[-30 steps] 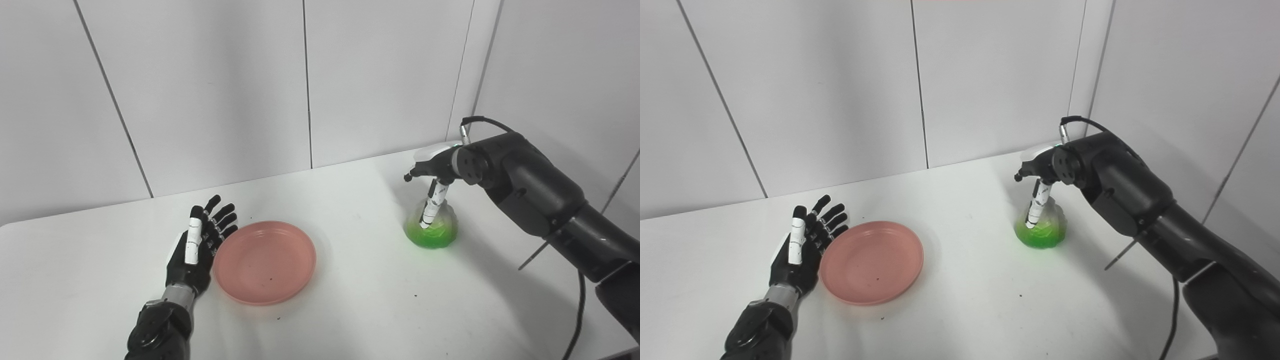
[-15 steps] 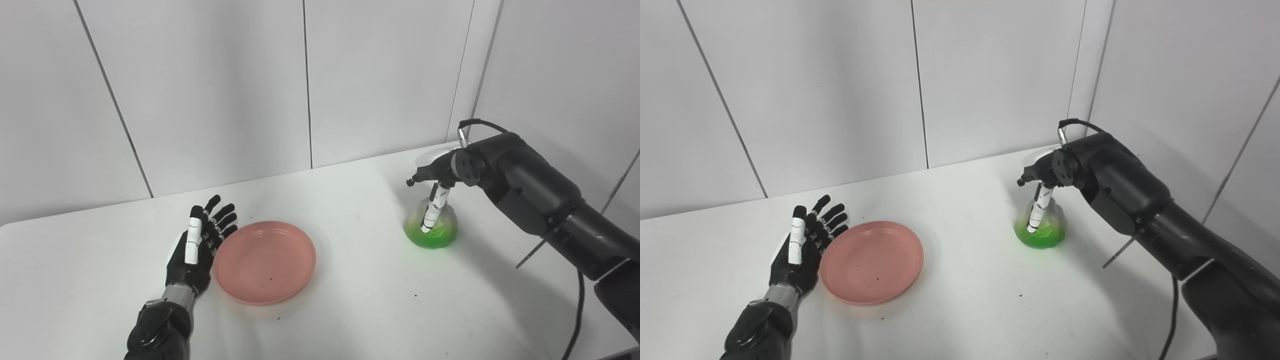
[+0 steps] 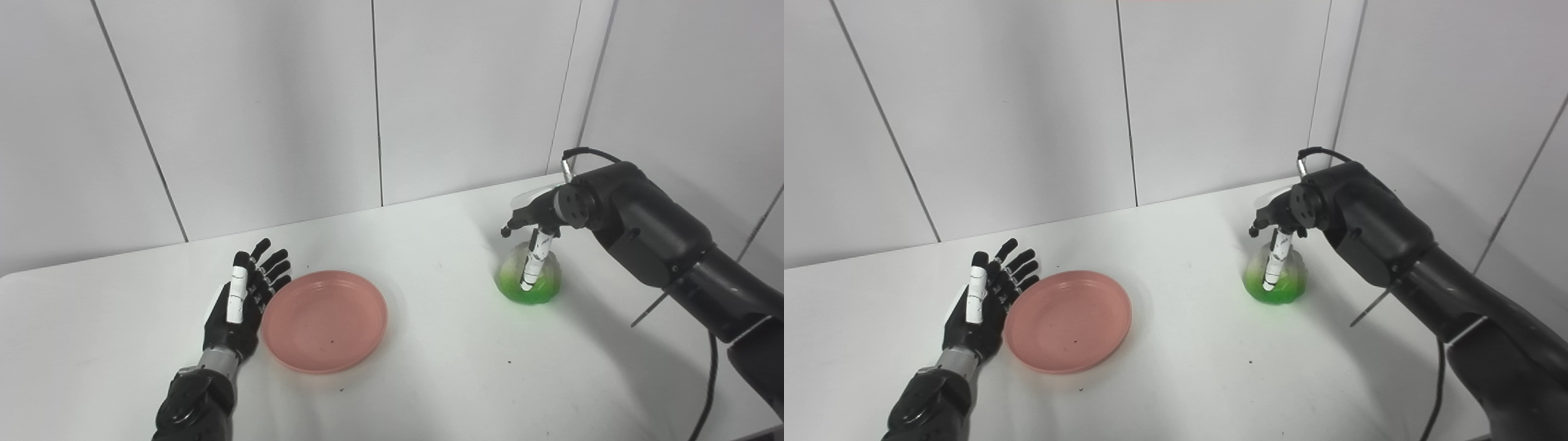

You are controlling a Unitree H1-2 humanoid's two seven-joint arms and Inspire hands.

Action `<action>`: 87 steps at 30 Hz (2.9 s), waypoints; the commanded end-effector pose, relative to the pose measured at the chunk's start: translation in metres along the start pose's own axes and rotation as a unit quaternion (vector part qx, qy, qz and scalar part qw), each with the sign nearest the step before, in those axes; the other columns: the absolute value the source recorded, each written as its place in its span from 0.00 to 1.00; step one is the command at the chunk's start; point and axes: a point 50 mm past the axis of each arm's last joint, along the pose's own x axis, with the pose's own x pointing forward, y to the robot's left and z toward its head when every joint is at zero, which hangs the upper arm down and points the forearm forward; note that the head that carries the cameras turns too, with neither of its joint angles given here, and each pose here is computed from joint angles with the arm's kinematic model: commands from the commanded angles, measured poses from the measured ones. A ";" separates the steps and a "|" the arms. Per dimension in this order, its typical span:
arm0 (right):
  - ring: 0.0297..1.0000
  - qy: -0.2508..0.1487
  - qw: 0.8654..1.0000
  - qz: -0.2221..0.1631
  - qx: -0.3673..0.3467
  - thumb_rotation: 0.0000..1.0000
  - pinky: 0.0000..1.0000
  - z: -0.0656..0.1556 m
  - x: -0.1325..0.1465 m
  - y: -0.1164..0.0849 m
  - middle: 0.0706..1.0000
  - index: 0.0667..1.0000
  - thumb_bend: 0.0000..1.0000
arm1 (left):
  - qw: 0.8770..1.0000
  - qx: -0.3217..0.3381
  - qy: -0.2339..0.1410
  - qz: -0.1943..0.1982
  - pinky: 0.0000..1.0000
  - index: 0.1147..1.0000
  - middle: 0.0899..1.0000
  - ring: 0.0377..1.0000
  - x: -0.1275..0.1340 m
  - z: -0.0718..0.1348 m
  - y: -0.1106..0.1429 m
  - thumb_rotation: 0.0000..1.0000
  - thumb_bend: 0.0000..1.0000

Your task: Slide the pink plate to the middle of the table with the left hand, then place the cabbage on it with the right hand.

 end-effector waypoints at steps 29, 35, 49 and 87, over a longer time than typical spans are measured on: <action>0.88 -0.043 0.994 -0.099 0.000 0.30 0.70 -0.013 0.028 0.049 0.93 0.82 1.00 | 1.000 0.000 0.024 0.003 0.86 0.91 0.86 0.88 -0.003 -0.003 0.003 0.90 0.94; 0.74 -0.029 0.994 -0.103 -0.023 0.15 0.54 -0.011 0.032 0.053 0.88 0.73 0.98 | 1.000 0.004 0.024 0.003 0.86 0.90 0.85 0.88 -0.003 -0.003 0.002 0.91 0.93; 0.49 -0.040 0.993 -0.110 -0.007 0.00 0.43 -0.022 0.039 0.055 0.48 0.43 0.53 | 1.000 0.001 0.024 0.005 0.86 0.90 0.85 0.87 -0.001 -0.002 0.002 0.91 0.93; 0.41 -0.089 0.986 -0.142 -0.010 0.00 0.41 -0.002 -0.010 -0.025 0.50 0.45 0.51 | 1.000 0.007 0.026 0.003 0.85 0.88 0.84 0.87 0.002 -0.002 -0.005 0.92 0.92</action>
